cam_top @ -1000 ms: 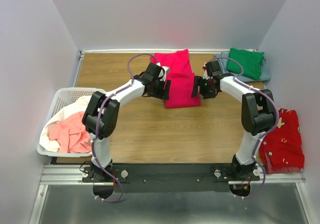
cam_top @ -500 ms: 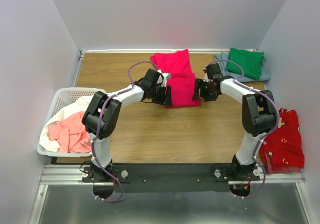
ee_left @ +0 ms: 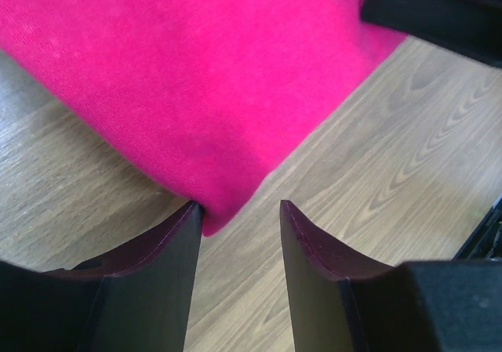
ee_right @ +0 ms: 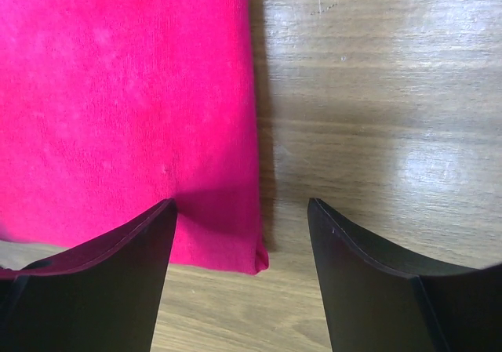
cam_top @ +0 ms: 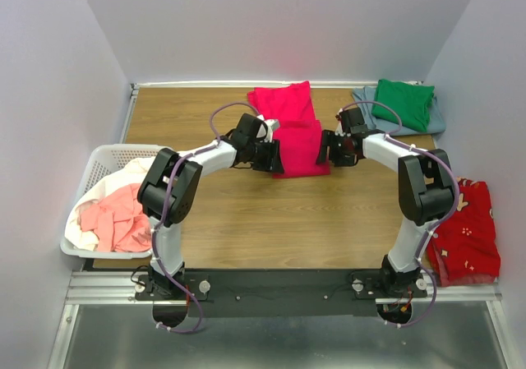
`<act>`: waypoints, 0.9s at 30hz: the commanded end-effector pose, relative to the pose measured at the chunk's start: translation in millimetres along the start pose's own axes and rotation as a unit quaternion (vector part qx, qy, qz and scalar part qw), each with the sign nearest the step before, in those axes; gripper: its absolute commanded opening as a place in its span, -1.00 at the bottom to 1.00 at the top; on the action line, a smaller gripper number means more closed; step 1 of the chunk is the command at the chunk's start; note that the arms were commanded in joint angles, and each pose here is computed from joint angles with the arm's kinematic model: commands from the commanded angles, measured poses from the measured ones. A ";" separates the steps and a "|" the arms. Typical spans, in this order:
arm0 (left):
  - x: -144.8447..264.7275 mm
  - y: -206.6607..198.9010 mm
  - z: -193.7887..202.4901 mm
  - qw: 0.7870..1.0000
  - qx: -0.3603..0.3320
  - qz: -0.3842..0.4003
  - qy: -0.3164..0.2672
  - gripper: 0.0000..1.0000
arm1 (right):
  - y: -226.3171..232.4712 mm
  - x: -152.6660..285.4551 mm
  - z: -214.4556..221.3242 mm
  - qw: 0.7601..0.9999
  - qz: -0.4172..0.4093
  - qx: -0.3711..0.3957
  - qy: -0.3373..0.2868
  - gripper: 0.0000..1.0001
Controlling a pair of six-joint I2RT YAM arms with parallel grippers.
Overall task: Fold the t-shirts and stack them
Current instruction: Fold the tshirt
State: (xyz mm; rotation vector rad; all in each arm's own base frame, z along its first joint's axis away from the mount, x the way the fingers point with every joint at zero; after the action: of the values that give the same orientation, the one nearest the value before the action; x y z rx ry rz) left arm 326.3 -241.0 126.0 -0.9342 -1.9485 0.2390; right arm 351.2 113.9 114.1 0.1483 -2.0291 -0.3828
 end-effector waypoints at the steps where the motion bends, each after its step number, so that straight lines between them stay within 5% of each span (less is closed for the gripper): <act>1: -2.4 9.0 10.2 0.999 0.015 -0.018 0.029 0.05 | -3.5 -1.8 5.0 1.000 -0.004 -0.011 0.001 0.52; 27: -12.2 19.4 6.2 0.999 0.035 -0.018 0.009 -0.03 | -4.4 4.7 32.9 0.997 -0.052 -0.029 0.041 0.28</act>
State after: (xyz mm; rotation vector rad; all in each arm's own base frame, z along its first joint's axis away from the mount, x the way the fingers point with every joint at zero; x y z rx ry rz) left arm 330.0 -234.1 108.0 -0.8500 -1.9258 0.2604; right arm 342.0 115.3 109.8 0.2145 -2.0364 -0.4587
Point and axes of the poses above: each gripper's point midway between its finger pads, its own x axis back along the fingers, its own y axis along the line the jaws close on, z = x × y, the point moved 10 cm from there along x, back along the fingers, and after that the axes turned 6 degrees about -x, right-handed, at the moved point
